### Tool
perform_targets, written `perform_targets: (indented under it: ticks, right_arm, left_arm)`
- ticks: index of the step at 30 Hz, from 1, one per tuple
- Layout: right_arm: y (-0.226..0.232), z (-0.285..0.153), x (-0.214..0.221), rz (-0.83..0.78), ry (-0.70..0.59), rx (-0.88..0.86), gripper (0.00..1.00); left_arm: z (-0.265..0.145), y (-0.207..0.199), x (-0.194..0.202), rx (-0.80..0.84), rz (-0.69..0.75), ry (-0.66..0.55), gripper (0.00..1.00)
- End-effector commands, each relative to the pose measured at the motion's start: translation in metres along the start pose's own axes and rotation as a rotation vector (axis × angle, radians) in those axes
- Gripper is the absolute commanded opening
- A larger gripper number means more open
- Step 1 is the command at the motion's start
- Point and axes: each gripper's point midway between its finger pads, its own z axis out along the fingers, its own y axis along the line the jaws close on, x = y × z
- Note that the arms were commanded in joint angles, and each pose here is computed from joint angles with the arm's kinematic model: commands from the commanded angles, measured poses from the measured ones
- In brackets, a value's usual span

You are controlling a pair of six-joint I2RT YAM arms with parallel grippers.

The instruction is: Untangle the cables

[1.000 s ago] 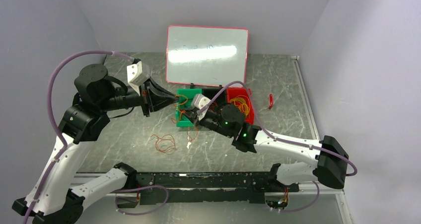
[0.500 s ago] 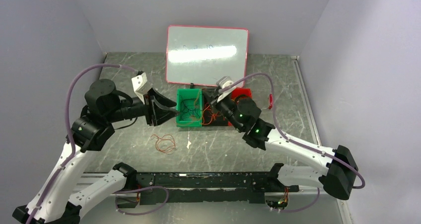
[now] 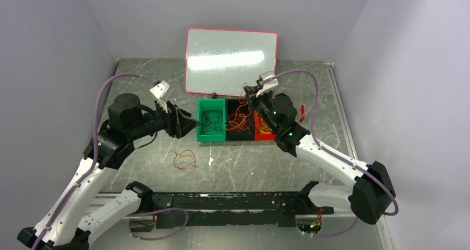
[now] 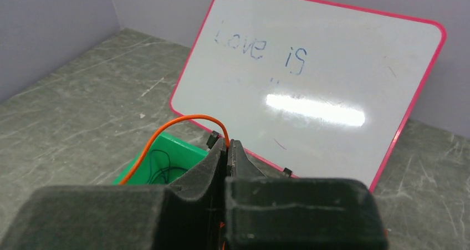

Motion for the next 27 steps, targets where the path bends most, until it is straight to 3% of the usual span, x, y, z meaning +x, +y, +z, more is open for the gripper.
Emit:
perform_targets:
  ticks: [1, 18, 27]
  right_arm:
    - [-0.009, 0.014, -0.004, 0.007, -0.04, 0.01, 0.0]
    - [-0.019, 0.042, 0.059, -0.01, 0.046, 0.004, 0.0]
    - [-0.02, 0.059, 0.11, -0.079, 0.142, -0.005, 0.0]
  left_arm:
    - [0.002, 0.014, -0.002, -0.088, -0.03, -0.025, 0.56]
    - [0.006, 0.021, 0.006, -0.105, -0.052, -0.015, 0.54]
    - [0.002, 0.039, 0.012, -0.21, -0.085, -0.036, 0.53]
